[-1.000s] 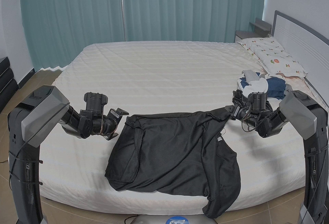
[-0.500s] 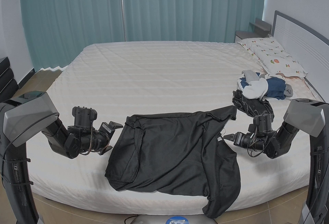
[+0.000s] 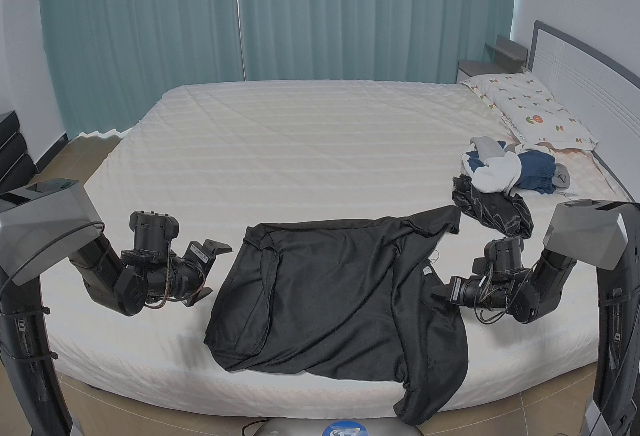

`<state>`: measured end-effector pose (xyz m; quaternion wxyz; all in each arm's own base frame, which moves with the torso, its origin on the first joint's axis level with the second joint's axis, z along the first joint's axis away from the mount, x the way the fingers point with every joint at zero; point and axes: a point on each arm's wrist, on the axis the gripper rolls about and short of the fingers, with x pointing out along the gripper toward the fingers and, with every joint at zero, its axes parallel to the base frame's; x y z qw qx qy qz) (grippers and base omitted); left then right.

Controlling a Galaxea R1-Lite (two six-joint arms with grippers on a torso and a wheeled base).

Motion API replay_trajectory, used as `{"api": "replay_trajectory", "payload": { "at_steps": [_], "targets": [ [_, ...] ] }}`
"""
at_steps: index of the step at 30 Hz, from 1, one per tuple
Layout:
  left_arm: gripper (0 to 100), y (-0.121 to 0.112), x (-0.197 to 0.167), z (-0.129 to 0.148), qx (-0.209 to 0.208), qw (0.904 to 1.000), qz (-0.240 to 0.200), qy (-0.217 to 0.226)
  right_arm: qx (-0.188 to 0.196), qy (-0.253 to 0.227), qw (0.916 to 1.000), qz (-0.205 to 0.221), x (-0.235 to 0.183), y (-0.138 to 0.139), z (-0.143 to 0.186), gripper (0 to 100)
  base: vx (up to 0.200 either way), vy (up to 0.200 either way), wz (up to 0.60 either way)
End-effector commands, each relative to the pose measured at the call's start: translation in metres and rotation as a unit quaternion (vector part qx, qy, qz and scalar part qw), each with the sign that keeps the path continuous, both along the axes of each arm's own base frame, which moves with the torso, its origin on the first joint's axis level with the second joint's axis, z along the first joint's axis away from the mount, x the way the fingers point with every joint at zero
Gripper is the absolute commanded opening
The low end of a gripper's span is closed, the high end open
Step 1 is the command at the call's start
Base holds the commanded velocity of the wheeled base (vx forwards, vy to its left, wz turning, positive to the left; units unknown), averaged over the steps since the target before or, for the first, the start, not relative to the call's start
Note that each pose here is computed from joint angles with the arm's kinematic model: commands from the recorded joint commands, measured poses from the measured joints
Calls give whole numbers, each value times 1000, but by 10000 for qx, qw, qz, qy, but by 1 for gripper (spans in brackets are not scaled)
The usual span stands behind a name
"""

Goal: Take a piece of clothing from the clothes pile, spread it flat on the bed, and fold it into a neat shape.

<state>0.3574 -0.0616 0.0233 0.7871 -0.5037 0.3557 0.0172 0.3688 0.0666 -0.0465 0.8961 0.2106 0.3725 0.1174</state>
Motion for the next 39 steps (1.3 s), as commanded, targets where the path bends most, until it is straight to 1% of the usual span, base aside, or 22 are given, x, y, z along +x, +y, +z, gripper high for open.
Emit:
{"api": "replay_trajectory", "payload": {
  "at_steps": [1, 2, 4, 10, 16, 21, 25, 29, 33, 34, 39],
  "targets": [
    [100, 0, 0, 1, 1, 10000, 3, -14, -2, 46, 10000, -27, 0, -2, -3, 0, 0, 0, 0],
    [100, 0, 0, 1, 1, 10000, 3, -14, -2, 46, 10000, -27, 0, -2, -3, 0, 0, 0, 0],
    [100, 0, 0, 0, 9, 10000, -2, -1, 1, 40, 9999, -168, 0, -11, -2, 0, 0, 0, 0],
    [100, 0, -3, -2, 90, 9999, -57, 21, 52, -171, 9976, -671, 3, -48, 14, 0, 0, 0, 0],
    [100, 0, -8, -7, 225, 9996, -155, 92, 94, -491, 9914, -1210, 4, -91, 39, 0, 0, 0, 0],
    [100, -2, -10, -8, 234, 9995, -179, 145, 87, -662, 9867, -1482, 8, -113, 46, 0, 0, 0, 0],
    [100, -4, -12, -9, 244, 9993, -215, 172, 85, -1025, 9803, -1689, 23, -131, 58, 0, 0, 0, 0],
    [100, -4, -13, -10, 343, 9989, -288, 170, 72, -1193, 9773, -1751, 33, -138, 64, 0, 0, 0, 0],
    [100, -6, -17, -14, 472, 9979, -408, 201, 36, -1120, 9791, -1698, 36, -136, 53, 0, 0, 0, 0],
    [100, -6, -18, -14, 489, 9977, -420, 202, 25, -1101, 9797, -1675, 37, -134, 49, 100, 0, 0, 0],
    [100, -7, -19, -14, 515, 9974, -444, 224, 15, -1004, 9817, -1617, 36, -128, 39, 100, 0, 0, 0]
  ]
}}
